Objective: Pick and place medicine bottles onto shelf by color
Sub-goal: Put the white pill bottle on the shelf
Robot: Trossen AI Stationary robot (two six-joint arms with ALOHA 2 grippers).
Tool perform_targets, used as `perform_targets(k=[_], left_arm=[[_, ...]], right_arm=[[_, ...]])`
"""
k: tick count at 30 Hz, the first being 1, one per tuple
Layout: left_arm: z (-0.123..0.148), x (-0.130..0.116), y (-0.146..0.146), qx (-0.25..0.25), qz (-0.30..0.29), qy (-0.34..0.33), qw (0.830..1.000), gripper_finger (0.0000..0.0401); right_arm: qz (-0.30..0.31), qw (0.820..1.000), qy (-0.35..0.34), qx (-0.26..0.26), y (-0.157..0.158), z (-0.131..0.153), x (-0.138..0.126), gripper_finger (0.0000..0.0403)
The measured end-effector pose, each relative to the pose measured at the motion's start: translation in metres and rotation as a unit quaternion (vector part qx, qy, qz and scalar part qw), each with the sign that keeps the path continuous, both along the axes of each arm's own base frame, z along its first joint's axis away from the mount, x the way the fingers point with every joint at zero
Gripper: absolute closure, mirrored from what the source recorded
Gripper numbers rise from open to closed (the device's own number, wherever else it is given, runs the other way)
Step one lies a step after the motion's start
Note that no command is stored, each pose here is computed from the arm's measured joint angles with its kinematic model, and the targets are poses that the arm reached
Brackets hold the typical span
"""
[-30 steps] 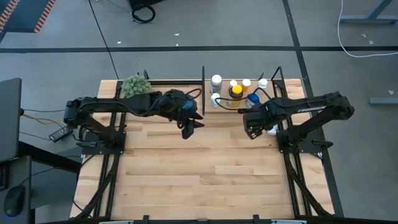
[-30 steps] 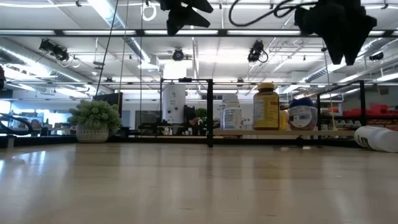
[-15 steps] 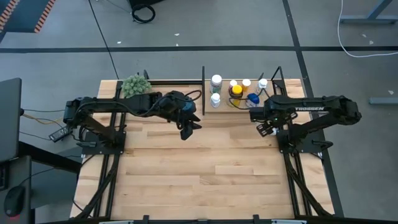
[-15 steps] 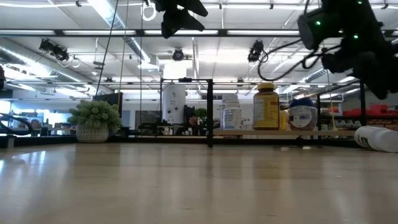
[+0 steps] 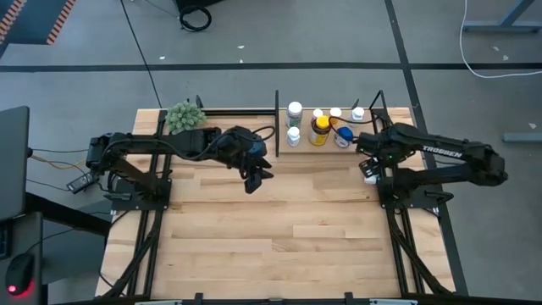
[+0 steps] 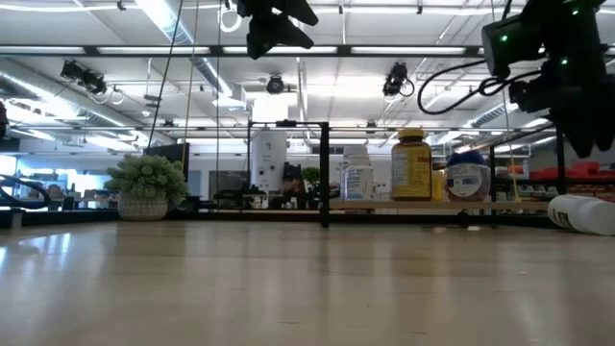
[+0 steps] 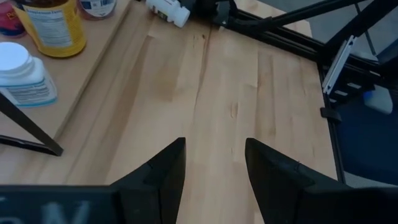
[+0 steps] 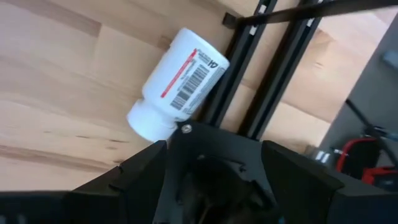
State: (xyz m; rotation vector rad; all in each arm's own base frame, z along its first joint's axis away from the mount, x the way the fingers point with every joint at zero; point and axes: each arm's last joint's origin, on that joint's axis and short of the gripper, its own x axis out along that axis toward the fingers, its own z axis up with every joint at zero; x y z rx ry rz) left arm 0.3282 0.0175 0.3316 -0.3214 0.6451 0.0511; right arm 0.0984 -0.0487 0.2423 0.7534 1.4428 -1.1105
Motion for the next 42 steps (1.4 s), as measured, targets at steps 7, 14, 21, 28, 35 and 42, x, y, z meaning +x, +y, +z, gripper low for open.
perform_targets(k=[7, 14, 21, 28, 35, 42], left_arm=[[-0.001, -0.001, 0.0, -0.01, 0.008, 0.008, 1.0, 0.0229], [-0.004, -0.003, 0.0, -0.014, 0.01, 0.03, 0.999, 0.0229], [-0.004, -0.003, 0.0, -0.014, 0.022, 0.03, 0.999, 0.0229], [-0.004, -0.003, 0.0, -0.013, 0.023, 0.03, 0.999, 0.0229], [-0.004, -0.003, 0.001, -0.006, 0.036, 0.029, 0.999, 0.0229], [-0.004, -0.003, 0.002, -0.004, 0.039, 0.029, 0.999, 0.0229]], right_arm=[[0.076, 0.996, 0.033, 0.037, -0.016, -0.007, 0.006, 0.0132], [0.178, 0.982, 0.025, 0.062, -0.017, -0.008, 0.008, 0.0132], [0.18, 0.982, 0.004, 0.056, -0.02, -0.01, 0.013, 0.0132], [0.248, 0.965, -0.015, 0.09, -0.017, -0.01, 0.015, 0.0132], [0.239, 0.968, -0.04, 0.059, -0.021, 0.005, 0.021, 0.0132], [0.06, 0.995, -0.072, -0.015, -0.026, 0.022, 0.026, 0.0132]])
